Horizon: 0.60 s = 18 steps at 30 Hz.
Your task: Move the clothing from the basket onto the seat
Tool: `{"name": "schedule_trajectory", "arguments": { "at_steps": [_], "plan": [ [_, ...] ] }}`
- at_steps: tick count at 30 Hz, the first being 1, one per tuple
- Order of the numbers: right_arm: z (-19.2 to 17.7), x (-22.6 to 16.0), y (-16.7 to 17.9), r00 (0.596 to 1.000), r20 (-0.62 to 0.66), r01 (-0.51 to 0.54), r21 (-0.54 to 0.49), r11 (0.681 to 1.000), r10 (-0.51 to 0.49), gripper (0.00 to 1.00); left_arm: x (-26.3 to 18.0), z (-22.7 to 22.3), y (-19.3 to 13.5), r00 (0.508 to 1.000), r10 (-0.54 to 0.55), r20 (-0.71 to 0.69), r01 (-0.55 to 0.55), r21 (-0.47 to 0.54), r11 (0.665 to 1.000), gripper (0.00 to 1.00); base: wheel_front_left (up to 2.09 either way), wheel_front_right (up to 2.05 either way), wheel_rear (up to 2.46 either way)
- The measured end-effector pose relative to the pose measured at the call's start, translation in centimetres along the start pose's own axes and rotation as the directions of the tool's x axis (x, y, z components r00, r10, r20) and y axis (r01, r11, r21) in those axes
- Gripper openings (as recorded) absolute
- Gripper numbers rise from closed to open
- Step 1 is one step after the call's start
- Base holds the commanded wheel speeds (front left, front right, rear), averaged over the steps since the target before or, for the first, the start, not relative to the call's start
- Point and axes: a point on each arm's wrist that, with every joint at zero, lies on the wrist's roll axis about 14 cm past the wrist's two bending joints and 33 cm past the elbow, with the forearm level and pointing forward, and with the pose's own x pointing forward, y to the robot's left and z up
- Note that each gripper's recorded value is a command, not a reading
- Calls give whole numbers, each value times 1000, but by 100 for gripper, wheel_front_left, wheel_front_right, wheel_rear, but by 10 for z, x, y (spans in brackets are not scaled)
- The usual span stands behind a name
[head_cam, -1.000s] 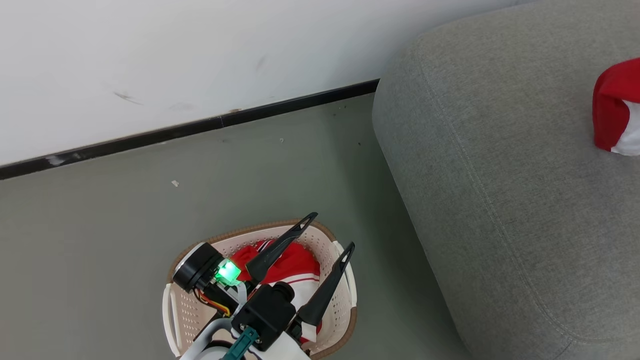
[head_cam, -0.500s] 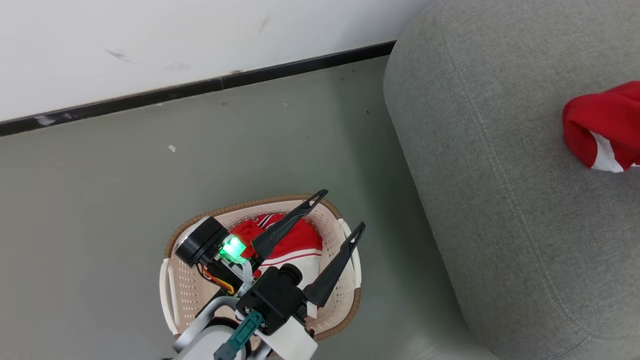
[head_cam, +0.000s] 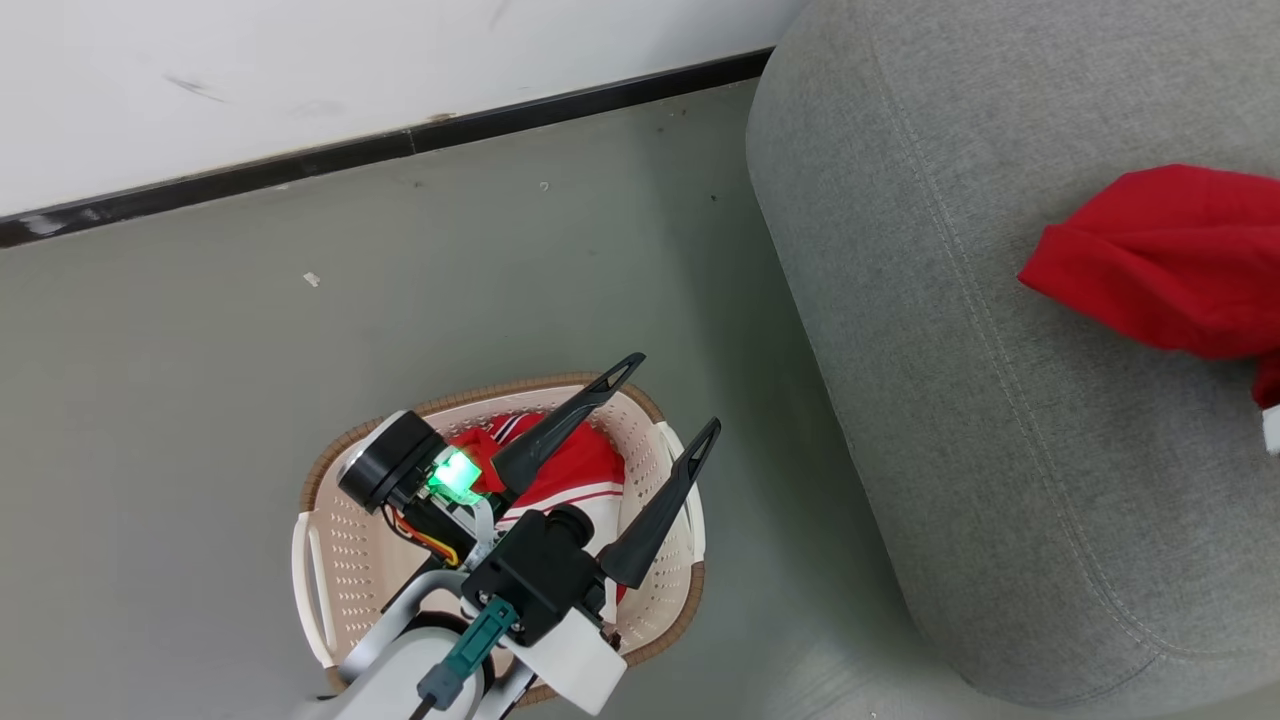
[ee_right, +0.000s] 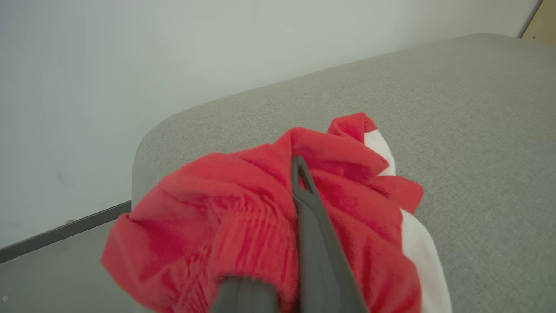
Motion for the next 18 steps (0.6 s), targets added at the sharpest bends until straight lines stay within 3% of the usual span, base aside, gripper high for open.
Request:
{"name": "schedule_trajectory", "arguments": {
  "at_steps": [4,5,6,7,18],
  "plan": [
    [-15,-14,-3,999,-42,8,2,1000,-8,53,4,1,-2,1000,-11,9,11,3,1000,100,0,0,0],
    [-17,-16,-3,999,-47,10,5,1000,-10,70,5,2,-2,1000,-12,13,12,3,1000,100,0,0,0],
    [-19,-19,-4,999,-51,12,6,1000,-11,95,5,3,-3,1000,-13,19,13,0,1000,100,0,0,0],
    [-19,-21,-4,998,-53,13,7,1000,-12,100,5,2,-3,1000,-14,18,14,-2,1000,100,0,0,0],
    [-26,-57,1,997,-72,-28,-24,999,26,100,11,4,-11,999,-36,29,37,-13,999,100,0,0,0]
  ]
}}
